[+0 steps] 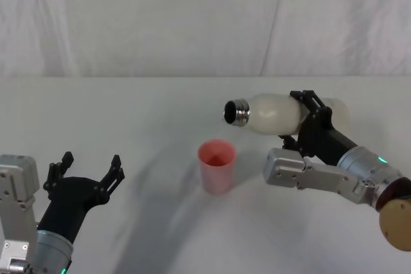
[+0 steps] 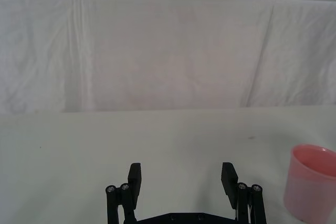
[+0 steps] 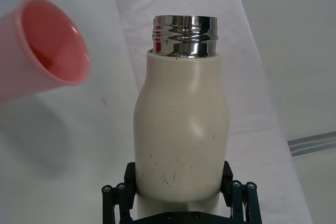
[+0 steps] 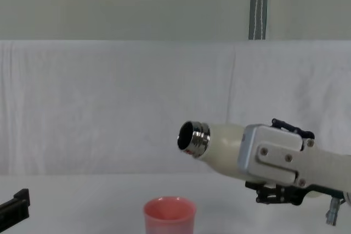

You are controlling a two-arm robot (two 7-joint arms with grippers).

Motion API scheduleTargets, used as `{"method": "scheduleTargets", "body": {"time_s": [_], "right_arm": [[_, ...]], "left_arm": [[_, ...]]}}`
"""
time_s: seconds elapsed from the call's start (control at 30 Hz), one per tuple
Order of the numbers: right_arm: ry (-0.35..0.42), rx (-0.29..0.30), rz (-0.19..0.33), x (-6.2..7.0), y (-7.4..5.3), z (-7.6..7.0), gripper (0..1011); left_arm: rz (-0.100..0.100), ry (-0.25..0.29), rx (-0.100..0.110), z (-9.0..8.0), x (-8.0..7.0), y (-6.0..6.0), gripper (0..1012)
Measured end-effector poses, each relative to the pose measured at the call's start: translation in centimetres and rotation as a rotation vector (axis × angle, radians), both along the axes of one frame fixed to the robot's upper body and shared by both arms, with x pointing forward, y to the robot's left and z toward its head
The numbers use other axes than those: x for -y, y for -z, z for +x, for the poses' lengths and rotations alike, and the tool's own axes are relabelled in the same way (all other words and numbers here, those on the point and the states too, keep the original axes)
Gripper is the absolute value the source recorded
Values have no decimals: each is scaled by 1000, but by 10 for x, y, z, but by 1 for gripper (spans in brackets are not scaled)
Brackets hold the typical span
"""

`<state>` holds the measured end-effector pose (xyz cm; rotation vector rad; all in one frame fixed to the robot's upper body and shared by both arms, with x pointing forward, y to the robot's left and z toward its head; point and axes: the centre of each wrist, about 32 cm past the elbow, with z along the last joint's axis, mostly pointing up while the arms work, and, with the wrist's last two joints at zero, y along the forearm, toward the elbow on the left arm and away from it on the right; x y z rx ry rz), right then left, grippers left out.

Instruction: Grasp the thermos with one hand and pour water into the cup lid.

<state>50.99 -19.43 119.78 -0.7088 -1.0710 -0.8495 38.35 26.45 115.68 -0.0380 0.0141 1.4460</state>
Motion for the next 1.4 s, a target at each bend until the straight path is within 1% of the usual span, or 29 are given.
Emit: {"method": "scheduleTargets", "body": {"time_s": [0.17,0.37,0.43,0.47,0.57,0.83,1.4], "right_arm": [[-12,-2,-15,-3,2,-3,955],[-21,3,-51,-7,4,-4,955],[-18,9,-76,-8,5,-4,955],[-18,9,-76,-8,5,-4,955],[-14,18,-105,-8,5,-4,955],[-1,41,-148,-9,7,-2,955],[18,75,-204,-11,16,1,955]], "left_arm": [[0,0,0,0,0,0,1001],[0,0,0,0,0,0,1001],[0,0,0,0,0,0,1001],[0,0,0,0,0,0,1001],[0,0,0,0,0,0,1001],[0,0,0,0,0,0,1001],[0,0,0,0,0,0,1001]]}}
